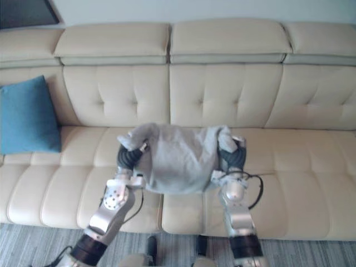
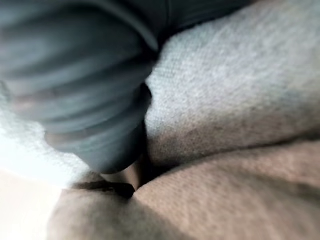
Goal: Pick up cushions and gather them together orderly.
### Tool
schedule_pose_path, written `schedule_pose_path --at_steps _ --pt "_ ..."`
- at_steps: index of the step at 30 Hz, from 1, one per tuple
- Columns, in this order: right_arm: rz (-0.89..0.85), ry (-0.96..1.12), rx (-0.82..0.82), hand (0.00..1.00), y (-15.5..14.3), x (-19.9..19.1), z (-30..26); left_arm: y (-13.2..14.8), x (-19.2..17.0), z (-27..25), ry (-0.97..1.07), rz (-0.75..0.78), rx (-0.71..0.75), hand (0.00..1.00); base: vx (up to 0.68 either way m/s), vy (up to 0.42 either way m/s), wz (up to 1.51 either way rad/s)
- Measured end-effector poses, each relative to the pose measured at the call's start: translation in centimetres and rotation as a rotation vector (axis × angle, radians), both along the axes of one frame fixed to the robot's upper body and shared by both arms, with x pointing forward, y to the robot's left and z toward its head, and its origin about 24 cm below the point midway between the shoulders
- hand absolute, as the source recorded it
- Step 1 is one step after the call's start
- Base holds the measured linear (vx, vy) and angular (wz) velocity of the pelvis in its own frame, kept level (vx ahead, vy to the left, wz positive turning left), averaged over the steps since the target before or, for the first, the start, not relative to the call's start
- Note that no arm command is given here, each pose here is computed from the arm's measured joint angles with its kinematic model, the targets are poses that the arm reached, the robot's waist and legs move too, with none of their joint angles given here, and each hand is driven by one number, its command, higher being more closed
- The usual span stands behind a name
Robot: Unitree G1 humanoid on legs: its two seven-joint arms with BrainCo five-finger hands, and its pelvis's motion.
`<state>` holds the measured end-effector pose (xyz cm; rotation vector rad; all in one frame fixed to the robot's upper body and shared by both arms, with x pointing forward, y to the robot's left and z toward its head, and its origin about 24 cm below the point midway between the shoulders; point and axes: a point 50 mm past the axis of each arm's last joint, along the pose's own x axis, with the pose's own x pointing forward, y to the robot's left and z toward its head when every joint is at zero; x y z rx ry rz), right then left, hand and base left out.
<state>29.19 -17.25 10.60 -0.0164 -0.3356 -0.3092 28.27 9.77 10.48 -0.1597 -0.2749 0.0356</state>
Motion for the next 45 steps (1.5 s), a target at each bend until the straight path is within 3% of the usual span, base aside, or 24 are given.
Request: schedule_pose_path --at_steps 8,18,19,20,24,33,40,45 --pt "-0.05 -0.258 -0.097 1.0 1.9 5.0 9.3 1.4 5.4 8.5 -0.25 0.145 0.032 1.0 -0.1 -0.03 -0.05" --pt "-0.09 -0.273 -0.15 1.0 2.3 9.3 15.2 3.3 9.6 13.5 -0.275 0.263 0.067 1.0 -0.03 -0.007 -0.02" --pt "-0.088 -0.268 -0.153 1.0 2.4 9.5 15.6 3.6 9.8 13.5 -0.265 0.275 0.061 0.0 0.0 0.0 0.0" --pt "-0.086 -0.269 -0.154 0.0 2.5 9.6 15.7 3.7 9.9 13.5 -0.262 0.281 0.058 0.0 0.0 0.0 0.0" --pt "-0.098 -0.3 -0.151 0.0 2.4 9.8 17.6 4.4 10.3 14.9 -0.273 0.315 0.028 0.0 0.0 0.005 0.03" --pt "-0.165 -0.369 0.092 0.0 -3.0 9.7 23.2 7.5 11.2 21.2 -0.348 0.393 0.043 0.0 -0.02 0.017 0.08" --pt "-0.082 -0.399 0.33 0.0 -6.4 9.0 24.0 11.5 10.9 21.9 -0.331 0.369 -0.198 0.0 0.0 0.004 -0.02" --pt "-0.044 -0.465 0.349 0.0 -7.7 7.3 22.2 13.7 9.7 18.9 -0.331 0.375 -0.32 0.0 -0.01 0.006 -0.04"
